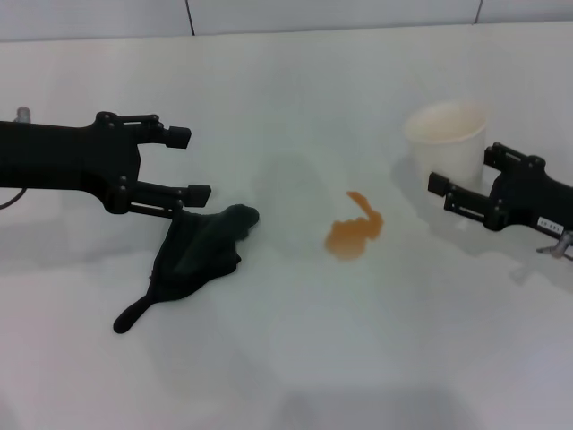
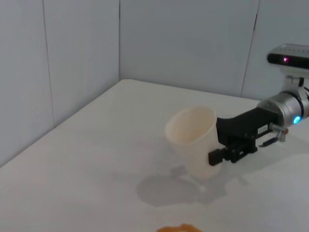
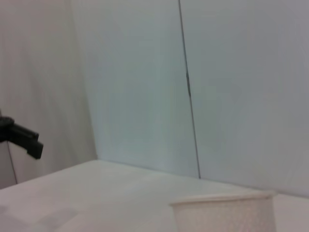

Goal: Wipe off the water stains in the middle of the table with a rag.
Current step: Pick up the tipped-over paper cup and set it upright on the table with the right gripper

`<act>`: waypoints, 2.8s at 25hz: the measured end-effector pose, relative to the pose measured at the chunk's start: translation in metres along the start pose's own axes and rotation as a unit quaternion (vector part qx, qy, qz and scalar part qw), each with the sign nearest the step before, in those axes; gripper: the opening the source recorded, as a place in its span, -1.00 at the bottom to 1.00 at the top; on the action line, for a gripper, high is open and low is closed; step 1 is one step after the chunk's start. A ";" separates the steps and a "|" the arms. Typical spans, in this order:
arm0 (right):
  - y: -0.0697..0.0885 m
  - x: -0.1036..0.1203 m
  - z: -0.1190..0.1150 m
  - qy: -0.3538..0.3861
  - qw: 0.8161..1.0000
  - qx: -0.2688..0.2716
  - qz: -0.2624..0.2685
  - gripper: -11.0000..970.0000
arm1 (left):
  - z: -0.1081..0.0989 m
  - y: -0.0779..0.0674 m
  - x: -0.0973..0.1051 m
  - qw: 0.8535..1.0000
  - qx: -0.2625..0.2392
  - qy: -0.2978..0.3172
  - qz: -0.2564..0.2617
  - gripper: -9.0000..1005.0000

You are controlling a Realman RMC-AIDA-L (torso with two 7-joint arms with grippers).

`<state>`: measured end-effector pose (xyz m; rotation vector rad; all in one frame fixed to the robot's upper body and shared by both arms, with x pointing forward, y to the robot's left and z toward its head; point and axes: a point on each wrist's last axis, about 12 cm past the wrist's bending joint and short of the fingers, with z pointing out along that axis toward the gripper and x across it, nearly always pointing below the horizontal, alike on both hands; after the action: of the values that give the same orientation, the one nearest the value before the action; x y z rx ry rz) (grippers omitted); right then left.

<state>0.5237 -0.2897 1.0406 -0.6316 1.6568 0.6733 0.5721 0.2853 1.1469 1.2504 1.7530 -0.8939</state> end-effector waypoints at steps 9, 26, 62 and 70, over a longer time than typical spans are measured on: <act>0.012 0.007 0.009 0.025 0.999 -0.037 -0.003 0.53 | 0.002 0.000 -0.001 1.000 0.002 -0.001 0.001 0.66; 0.010 0.017 0.015 0.063 0.998 -0.012 0.002 0.53 | 0.003 -0.001 -0.001 1.000 0.003 -0.002 0.003 0.65; -0.005 0.024 -0.005 0.058 0.996 0.060 0.027 0.57 | 0.004 0.003 -0.008 1.000 0.002 -0.001 0.012 0.63; -0.004 0.026 -0.008 0.061 0.996 0.059 0.030 0.61 | 0.006 0.004 -0.011 1.000 0.006 0.001 0.014 0.62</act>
<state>0.5163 -0.2991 1.0157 -0.5478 1.8217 0.5843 0.5791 0.2767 1.1537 1.2812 1.7295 -0.8876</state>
